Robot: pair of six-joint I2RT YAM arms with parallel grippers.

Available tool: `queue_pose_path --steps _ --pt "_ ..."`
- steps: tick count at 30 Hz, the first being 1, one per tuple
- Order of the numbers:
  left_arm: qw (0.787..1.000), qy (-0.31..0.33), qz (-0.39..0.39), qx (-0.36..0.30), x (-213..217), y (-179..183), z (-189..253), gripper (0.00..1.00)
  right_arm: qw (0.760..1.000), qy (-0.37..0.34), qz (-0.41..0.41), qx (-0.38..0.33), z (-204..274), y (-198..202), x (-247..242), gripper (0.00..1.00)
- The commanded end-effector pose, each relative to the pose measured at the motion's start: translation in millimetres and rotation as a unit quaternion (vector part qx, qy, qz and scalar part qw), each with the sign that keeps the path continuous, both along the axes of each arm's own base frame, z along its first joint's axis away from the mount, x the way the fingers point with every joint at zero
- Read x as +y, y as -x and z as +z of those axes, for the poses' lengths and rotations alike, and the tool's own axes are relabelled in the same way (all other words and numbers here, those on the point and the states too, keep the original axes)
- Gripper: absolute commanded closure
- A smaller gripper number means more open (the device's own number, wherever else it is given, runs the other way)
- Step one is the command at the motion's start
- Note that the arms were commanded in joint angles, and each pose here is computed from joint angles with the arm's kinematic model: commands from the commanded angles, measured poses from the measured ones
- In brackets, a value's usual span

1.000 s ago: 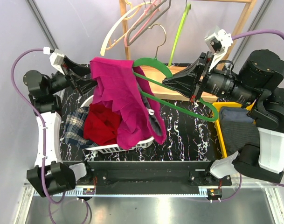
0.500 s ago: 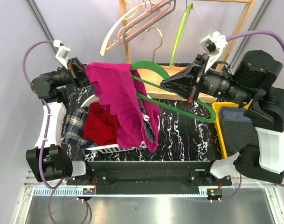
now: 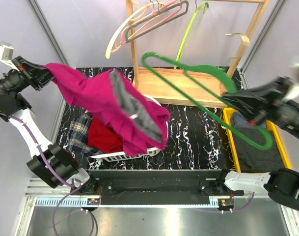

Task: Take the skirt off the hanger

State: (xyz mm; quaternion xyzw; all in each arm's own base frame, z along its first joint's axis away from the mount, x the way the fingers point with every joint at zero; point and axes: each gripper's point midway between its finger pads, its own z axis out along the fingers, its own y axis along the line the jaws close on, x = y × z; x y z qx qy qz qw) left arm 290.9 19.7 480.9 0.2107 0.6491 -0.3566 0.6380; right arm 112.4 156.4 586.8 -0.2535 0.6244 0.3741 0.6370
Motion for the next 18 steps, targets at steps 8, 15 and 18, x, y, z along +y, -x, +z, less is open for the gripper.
queue_pose_path --steps 8,15,18 --pt "0.995 -0.071 -0.07 0.018 -53 37 -43 0.81 0.947 0.043 -0.318 -0.001 -15 -58 -105 1.0" --pt "0.975 -0.086 -0.203 -0.028 -133 89 -60 0.68 0.88 0.139 -0.455 0.006 -42 -122 -88 1.0" --pt "0.975 -0.077 -0.207 -0.003 -130 80 -72 0.67 0.875 0.127 -0.468 -0.015 -29 -139 -81 1.0"
